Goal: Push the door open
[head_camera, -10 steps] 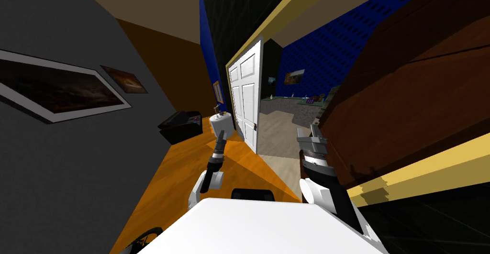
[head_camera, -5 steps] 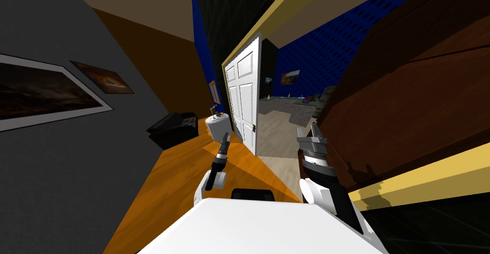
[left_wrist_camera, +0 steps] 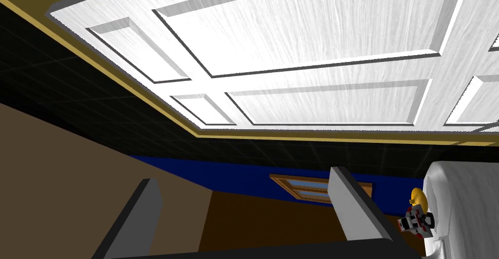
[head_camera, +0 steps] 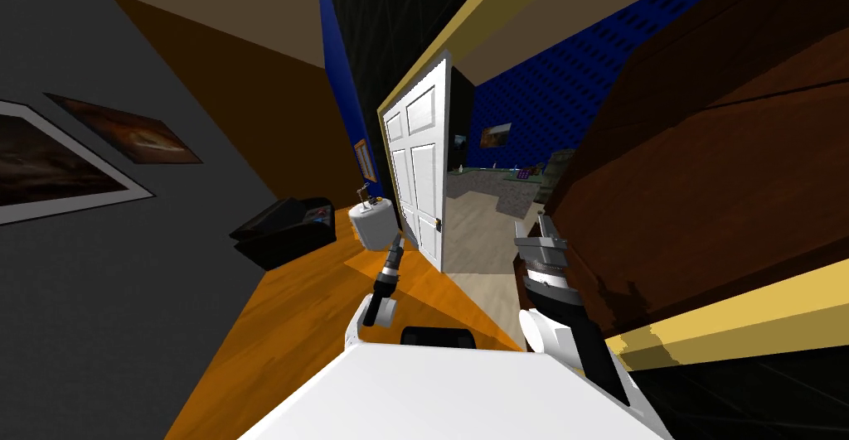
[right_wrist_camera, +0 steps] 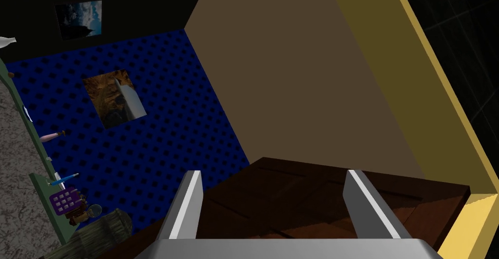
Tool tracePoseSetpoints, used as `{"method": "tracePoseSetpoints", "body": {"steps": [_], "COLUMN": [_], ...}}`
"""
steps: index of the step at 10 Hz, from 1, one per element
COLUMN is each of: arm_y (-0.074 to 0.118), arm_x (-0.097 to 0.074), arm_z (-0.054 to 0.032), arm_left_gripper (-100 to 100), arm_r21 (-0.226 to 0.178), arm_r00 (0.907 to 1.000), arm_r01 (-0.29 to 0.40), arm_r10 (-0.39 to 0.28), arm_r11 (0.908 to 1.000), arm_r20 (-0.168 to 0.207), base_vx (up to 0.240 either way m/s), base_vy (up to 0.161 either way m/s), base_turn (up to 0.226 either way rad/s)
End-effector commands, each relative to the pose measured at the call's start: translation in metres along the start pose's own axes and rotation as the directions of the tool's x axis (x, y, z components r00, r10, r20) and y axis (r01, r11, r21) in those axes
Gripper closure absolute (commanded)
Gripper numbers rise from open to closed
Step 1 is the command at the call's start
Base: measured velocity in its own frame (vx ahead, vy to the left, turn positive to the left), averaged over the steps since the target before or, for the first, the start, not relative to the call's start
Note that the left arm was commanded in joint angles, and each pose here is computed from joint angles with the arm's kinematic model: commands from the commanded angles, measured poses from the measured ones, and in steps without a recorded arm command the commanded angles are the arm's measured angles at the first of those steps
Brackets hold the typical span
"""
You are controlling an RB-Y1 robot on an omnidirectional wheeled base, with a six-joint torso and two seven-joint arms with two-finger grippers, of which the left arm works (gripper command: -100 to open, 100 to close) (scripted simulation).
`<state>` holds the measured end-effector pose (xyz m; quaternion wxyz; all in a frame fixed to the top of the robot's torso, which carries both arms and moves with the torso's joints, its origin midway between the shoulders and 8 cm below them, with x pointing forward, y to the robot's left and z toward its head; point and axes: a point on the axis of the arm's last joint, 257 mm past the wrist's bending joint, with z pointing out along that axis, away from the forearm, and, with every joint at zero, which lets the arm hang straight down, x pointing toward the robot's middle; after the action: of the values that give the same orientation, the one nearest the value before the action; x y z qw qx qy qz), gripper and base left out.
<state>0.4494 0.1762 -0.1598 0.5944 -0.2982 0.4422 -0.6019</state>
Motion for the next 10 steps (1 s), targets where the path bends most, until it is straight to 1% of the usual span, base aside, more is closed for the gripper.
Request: {"method": "tracePoseSetpoints", "body": {"steps": [1,5,10], "arm_y": [0.012,0.042,0.077], "arm_x": [0.008,0.029,0.055], "arm_z": [-0.0028,-0.0080,-0.0173], "arm_left_gripper": [-100,-100,-100], "arm_r21": [-0.021,-0.073,-0.140], "arm_r00": [0.9997,0.9968,0.9894], "arm_r01": [0.017,0.053,0.090], "arm_r10": [-0.017,-0.057,-0.105], "arm_r11": [0.9996,0.9959,0.9860], "arm_r20": [-0.017,-0.055,-0.100], "base_vx": [0.093,0.089,0.088], "base_vy": [0.038,0.048,0.049], "base_turn": [-0.091,-0.108,-0.093]}}
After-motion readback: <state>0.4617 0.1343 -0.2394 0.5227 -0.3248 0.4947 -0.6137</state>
